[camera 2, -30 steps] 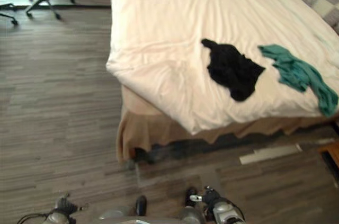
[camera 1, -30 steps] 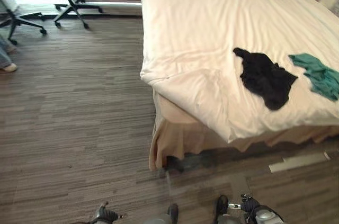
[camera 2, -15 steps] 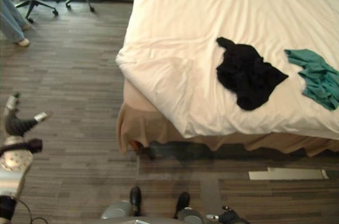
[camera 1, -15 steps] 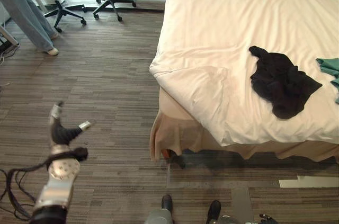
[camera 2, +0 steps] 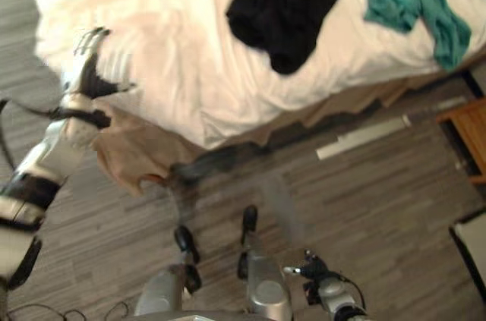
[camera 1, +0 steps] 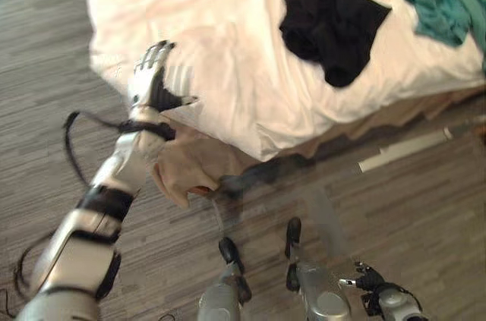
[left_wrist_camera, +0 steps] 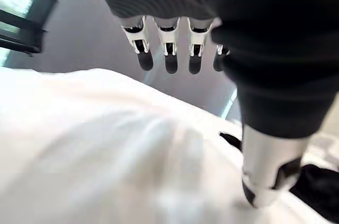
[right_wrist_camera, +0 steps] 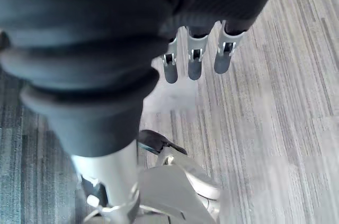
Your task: Tidy up the quilt and then pick up the clothes from the bed and put them into the laundry hamper.
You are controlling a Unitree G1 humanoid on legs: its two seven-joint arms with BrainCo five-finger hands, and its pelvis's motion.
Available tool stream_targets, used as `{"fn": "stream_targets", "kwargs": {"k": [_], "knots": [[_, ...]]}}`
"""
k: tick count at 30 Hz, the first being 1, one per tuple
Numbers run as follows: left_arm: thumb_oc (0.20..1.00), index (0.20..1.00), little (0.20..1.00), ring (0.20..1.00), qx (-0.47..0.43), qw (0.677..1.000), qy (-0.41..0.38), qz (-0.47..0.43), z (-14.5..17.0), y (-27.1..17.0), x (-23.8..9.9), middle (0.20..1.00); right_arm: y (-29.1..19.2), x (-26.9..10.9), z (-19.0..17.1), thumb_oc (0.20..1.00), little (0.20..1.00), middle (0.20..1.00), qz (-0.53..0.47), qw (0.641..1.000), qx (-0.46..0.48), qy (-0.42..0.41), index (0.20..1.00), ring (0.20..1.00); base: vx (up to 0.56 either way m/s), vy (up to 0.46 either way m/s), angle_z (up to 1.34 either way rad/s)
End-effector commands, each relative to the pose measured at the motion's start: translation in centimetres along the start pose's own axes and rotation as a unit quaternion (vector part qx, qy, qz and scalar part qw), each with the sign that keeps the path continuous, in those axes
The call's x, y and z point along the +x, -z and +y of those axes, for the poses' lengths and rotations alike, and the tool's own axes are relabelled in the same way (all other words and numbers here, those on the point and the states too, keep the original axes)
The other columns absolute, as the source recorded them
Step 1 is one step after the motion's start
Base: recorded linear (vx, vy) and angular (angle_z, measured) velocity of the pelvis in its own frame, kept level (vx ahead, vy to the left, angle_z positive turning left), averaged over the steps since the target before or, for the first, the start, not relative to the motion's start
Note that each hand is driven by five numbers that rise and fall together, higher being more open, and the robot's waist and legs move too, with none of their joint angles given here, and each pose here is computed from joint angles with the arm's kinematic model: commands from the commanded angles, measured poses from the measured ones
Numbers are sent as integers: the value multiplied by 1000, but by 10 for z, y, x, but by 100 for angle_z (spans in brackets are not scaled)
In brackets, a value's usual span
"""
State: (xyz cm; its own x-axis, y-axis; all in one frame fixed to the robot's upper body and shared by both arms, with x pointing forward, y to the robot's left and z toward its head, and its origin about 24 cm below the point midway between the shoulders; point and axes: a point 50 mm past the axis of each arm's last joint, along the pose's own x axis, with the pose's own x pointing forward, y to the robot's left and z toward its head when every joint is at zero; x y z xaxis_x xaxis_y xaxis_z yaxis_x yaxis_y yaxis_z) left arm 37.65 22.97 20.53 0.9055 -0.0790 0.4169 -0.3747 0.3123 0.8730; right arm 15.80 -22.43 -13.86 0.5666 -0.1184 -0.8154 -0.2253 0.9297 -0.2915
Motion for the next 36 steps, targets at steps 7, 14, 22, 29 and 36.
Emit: {"fn": "stream_targets", "kwargs": {"k": [7,14,22,29,36], "knots": [[322,322,322,322,124,991,45,-16,-14,-18,26,322,12,-2,-20,1000,1000,1000,23,999,9,45,1000,1000,-4,-15,-13],[200,200,200,200,183,945,251,102,-93,52,-53,200,3,-4,-53,1000,1000,1000,2,993,56,101,1000,1000,37,20,3],[1000,1000,1000,1000,132,808,402,410,-128,151,-297,1000,-140,-58,-124,1000,1000,1000,-341,918,14,200,1000,1000,31,57,-6],[1000,1000,1000,1000,9,614,432,661,-120,114,-488,1000,-255,-102,-107,200,200,200,-521,843,19,133,200,200,18,30,34],[1000,1000,1000,1000,-72,710,366,597,-155,106,-424,1000,-408,-187,-110,200,200,200,-637,755,1,156,200,200,-127,-29,65]]}}
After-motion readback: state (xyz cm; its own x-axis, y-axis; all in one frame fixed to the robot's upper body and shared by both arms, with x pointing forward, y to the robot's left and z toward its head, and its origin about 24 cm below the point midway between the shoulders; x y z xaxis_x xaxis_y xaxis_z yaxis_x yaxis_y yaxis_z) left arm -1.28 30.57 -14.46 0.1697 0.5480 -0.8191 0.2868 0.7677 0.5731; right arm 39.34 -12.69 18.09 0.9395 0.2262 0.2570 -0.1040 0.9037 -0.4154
